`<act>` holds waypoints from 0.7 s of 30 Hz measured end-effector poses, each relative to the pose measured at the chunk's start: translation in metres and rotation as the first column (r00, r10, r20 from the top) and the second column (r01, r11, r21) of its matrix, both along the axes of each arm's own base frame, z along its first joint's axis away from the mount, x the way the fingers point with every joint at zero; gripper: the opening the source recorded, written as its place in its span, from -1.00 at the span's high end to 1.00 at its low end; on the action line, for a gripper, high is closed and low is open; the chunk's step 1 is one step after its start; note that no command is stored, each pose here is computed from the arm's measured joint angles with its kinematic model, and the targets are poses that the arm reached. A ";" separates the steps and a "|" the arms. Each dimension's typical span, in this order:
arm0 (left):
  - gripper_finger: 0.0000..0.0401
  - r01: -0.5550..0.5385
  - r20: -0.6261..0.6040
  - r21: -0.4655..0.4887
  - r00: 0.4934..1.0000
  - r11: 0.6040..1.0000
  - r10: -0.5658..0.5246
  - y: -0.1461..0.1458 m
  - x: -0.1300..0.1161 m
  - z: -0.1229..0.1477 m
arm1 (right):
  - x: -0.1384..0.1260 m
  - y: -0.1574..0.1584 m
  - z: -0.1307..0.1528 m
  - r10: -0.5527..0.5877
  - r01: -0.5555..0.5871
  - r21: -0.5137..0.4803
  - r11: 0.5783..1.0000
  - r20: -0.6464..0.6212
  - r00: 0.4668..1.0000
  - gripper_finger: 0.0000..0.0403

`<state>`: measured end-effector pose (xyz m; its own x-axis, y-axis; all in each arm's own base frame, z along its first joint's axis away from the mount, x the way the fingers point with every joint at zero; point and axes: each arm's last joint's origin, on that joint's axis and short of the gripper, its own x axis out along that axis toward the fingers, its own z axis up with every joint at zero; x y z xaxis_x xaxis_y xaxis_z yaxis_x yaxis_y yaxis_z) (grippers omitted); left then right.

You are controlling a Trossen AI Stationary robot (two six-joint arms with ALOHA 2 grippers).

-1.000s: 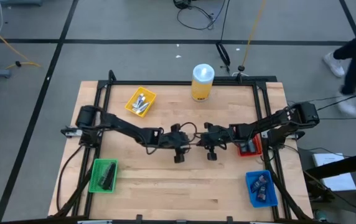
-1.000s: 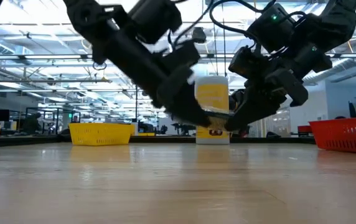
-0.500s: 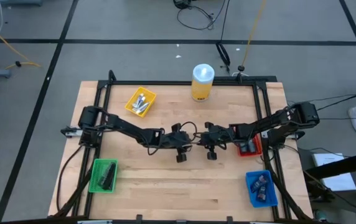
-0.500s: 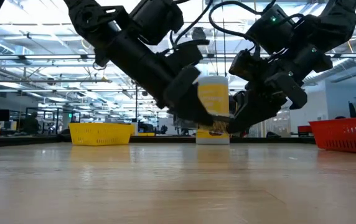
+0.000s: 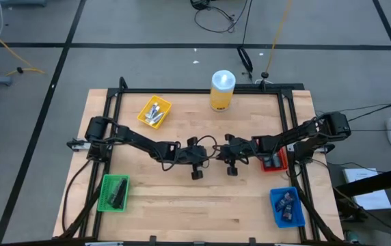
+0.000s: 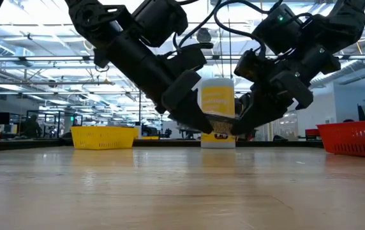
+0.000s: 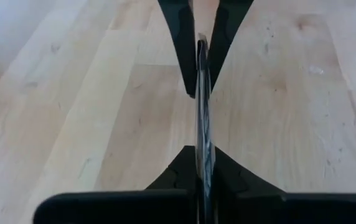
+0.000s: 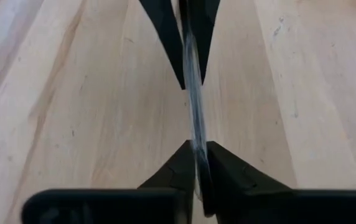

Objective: Pick & Place Travel size toiletries
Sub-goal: Put the black comb into the green bin

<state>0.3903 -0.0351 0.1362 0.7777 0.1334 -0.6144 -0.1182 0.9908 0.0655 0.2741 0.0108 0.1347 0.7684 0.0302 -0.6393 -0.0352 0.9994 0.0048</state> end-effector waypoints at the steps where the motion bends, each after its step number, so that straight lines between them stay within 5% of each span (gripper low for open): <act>1: 0.93 0.001 -0.004 0.000 1.000 1.000 -0.001 0.000 0.000 0.000 | 0.000 0.000 0.000 -0.008 0.008 0.011 1.000 0.002 1.000 0.83; 11: 0.95 -0.095 -0.126 -0.093 0.989 0.991 0.083 -0.003 -0.015 0.004 | 0.000 0.000 0.004 -0.010 0.010 0.014 1.000 0.024 1.000 0.10; 21: 0.99 -0.228 -0.475 -0.196 0.873 0.954 0.111 -0.060 -0.126 0.090 | -0.006 0.003 0.037 0.003 -0.005 0.016 1.000 0.155 0.988 -0.10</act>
